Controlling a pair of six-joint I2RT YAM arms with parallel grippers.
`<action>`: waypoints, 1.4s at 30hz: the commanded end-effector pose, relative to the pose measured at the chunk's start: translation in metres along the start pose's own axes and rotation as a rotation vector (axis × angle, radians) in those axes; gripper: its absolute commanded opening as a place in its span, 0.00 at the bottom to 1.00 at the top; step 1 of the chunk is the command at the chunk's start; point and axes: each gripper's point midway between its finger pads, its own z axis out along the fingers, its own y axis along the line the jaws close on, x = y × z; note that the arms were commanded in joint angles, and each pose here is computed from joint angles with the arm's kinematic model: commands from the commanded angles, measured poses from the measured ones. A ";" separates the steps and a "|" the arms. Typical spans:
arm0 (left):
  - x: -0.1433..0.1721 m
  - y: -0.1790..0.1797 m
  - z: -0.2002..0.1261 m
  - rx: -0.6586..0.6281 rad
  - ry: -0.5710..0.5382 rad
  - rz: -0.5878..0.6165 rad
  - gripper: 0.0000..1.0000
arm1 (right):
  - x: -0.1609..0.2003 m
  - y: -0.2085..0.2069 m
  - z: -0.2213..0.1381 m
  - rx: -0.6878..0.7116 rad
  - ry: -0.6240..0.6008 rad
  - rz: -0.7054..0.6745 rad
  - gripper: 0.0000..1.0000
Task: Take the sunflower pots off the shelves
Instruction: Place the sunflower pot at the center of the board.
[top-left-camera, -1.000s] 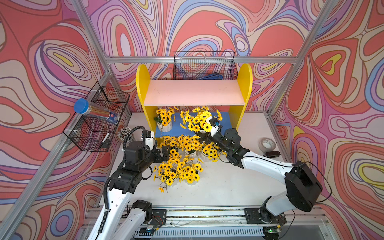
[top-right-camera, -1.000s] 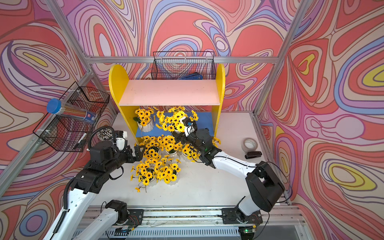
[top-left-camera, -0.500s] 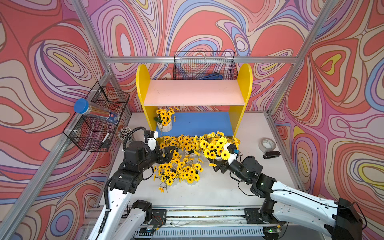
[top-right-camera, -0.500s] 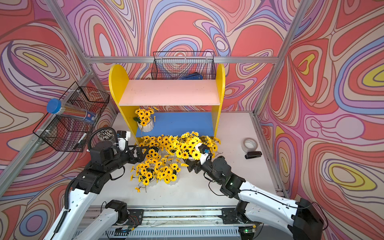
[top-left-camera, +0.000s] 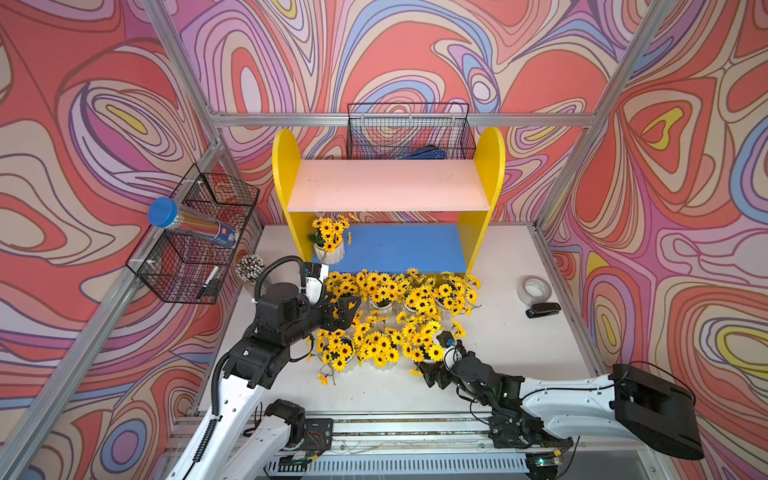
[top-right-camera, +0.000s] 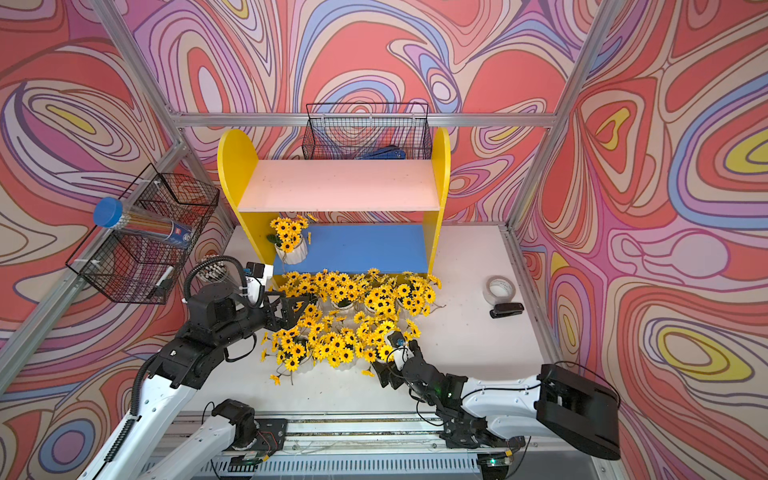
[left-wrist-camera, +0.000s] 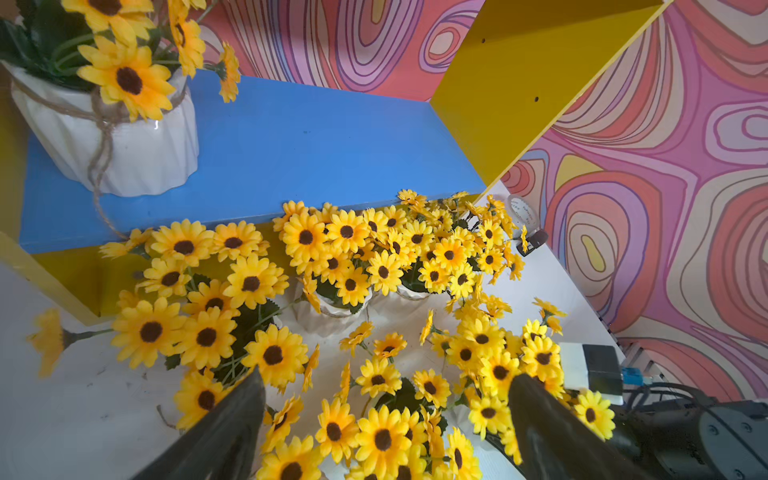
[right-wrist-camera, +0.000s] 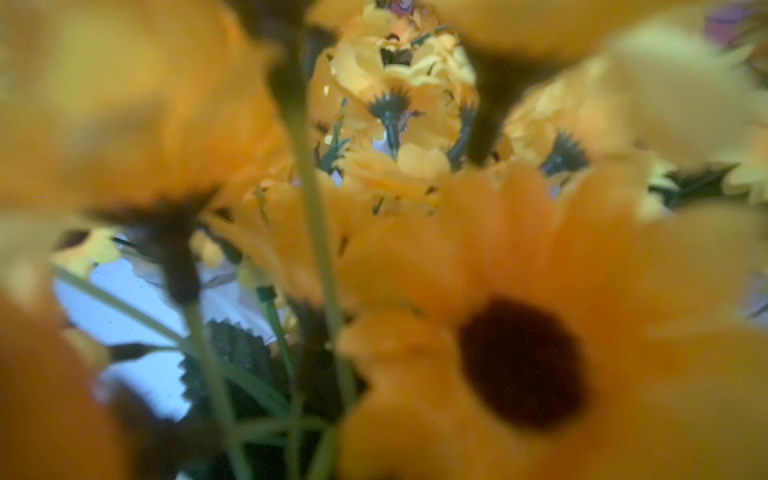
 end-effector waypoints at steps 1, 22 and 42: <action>-0.002 -0.003 -0.001 0.014 -0.026 0.011 0.93 | -0.040 0.004 0.001 0.005 -0.162 0.090 0.00; -0.004 0.004 -0.009 -0.032 -0.062 0.038 0.95 | 0.032 -0.003 0.039 0.086 -0.021 0.028 0.00; -0.001 0.008 -0.007 -0.053 -0.049 0.048 0.97 | 0.018 0.002 0.030 0.069 -0.082 0.071 0.98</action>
